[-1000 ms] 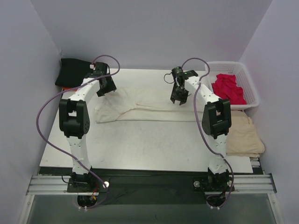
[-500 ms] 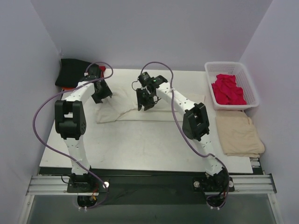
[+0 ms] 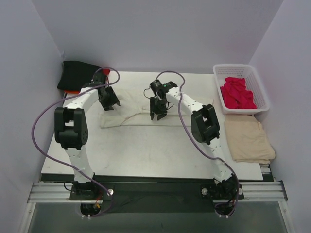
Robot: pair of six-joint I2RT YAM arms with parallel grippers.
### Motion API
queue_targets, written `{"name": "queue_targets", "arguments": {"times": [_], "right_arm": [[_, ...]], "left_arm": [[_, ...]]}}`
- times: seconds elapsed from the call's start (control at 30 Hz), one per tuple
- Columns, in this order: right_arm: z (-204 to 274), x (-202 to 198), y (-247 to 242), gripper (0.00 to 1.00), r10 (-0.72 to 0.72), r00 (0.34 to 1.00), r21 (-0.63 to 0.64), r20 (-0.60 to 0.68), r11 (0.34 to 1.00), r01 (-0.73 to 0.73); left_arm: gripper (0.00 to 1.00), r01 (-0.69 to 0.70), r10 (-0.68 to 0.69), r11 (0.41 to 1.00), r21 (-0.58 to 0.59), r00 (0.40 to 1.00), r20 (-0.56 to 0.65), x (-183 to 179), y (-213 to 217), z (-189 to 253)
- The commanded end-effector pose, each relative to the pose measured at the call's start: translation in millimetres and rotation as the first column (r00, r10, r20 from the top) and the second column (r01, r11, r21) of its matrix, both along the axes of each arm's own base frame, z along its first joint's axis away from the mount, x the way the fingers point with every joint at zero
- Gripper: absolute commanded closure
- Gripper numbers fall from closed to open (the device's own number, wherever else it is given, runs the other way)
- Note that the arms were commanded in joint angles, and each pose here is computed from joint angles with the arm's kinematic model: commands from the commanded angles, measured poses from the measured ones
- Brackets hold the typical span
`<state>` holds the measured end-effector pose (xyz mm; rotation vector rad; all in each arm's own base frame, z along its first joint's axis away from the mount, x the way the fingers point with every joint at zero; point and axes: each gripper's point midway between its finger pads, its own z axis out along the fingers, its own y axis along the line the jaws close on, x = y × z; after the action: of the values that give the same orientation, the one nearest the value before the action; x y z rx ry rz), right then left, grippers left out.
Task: Fold and stack the t-shirts
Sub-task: Fold the other side of the tshirt into a rectangle
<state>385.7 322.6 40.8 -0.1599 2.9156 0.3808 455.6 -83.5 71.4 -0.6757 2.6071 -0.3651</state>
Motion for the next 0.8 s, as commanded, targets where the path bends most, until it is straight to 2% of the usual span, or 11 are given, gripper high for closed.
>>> {"name": "queue_targets", "arguments": {"times": [0.0, 0.2, 0.33, 0.77], "right_arm": [[23, 18, -51, 0.64, -0.164, 0.986, -0.038, 0.022, 0.986, 0.165], [29, 30, -91, 0.65, -0.247, 0.968, -0.067, 0.049, 0.966, 0.25], [31, 31, -100, 0.65, -0.26, 0.964, -0.071, 0.055, 0.962, 0.263], [28, 26, -109, 0.66, -0.258, 0.965, -0.083, 0.046, 0.962, 0.261]], "left_arm": [[0.44, 0.079, -0.077, 0.996, -0.043, 0.996, 0.046, -12, -26, 24], [0.43, 0.154, -0.154, 0.988, -0.017, 0.988, -0.009, -40, -60, 5], [0.43, 0.137, -0.137, 0.991, -0.005, 0.99, -0.029, -45, -70, -6], [0.43, 0.005, -0.004, 0.996, 0.085, 1.0, -0.013, -37, -53, -11]]}}
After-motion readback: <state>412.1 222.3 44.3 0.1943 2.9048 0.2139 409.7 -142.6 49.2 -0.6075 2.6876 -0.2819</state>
